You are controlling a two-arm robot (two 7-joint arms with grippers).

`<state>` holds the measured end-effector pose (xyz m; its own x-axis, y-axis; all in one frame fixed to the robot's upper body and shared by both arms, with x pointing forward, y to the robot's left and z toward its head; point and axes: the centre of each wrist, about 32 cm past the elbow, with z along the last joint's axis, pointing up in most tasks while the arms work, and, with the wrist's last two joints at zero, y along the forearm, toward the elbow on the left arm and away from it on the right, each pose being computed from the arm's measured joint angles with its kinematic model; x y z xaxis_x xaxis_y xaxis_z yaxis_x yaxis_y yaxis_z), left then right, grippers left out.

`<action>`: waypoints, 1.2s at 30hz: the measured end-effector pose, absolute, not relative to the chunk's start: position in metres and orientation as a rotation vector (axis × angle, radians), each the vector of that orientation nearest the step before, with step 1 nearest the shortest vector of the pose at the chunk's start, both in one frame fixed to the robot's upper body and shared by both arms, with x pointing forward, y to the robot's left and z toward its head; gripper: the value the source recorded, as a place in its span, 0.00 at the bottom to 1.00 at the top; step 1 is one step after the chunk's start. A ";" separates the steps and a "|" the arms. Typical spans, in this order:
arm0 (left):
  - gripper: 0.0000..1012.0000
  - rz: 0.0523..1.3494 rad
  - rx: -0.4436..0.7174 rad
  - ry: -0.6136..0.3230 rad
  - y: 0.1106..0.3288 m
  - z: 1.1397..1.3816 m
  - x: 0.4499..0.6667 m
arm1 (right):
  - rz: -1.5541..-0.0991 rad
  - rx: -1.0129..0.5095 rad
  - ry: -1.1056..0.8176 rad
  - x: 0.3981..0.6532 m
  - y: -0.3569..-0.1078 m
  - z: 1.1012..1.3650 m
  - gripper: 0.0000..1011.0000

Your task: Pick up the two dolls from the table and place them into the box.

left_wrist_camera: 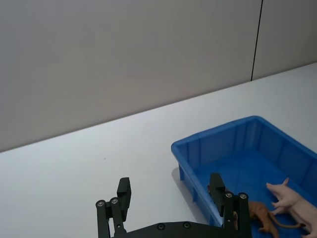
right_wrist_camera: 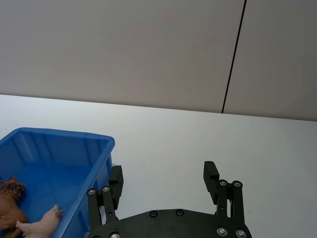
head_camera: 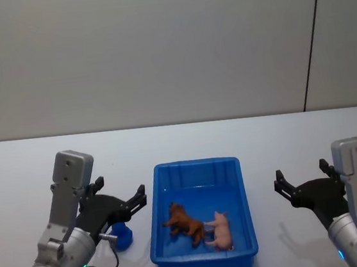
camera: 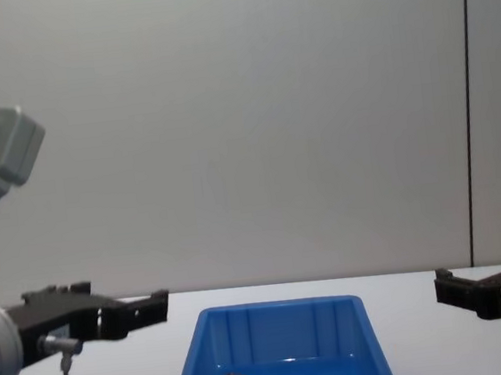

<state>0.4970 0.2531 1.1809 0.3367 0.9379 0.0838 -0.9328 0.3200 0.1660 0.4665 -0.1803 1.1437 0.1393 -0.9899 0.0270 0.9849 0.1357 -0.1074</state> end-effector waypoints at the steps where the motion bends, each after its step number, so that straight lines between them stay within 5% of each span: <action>1: 0.99 1.228 0.201 0.036 0.255 1.180 0.498 | -1.431 -0.108 0.055 0.466 -0.180 1.144 0.99; 19: 0.99 1.199 0.282 0.173 0.277 1.165 0.514 | -1.434 -0.108 0.053 0.466 -0.181 1.144 0.99; 36: 0.99 1.148 0.318 0.257 0.275 1.159 0.524 | -1.434 -0.108 0.054 0.466 -0.181 1.144 0.99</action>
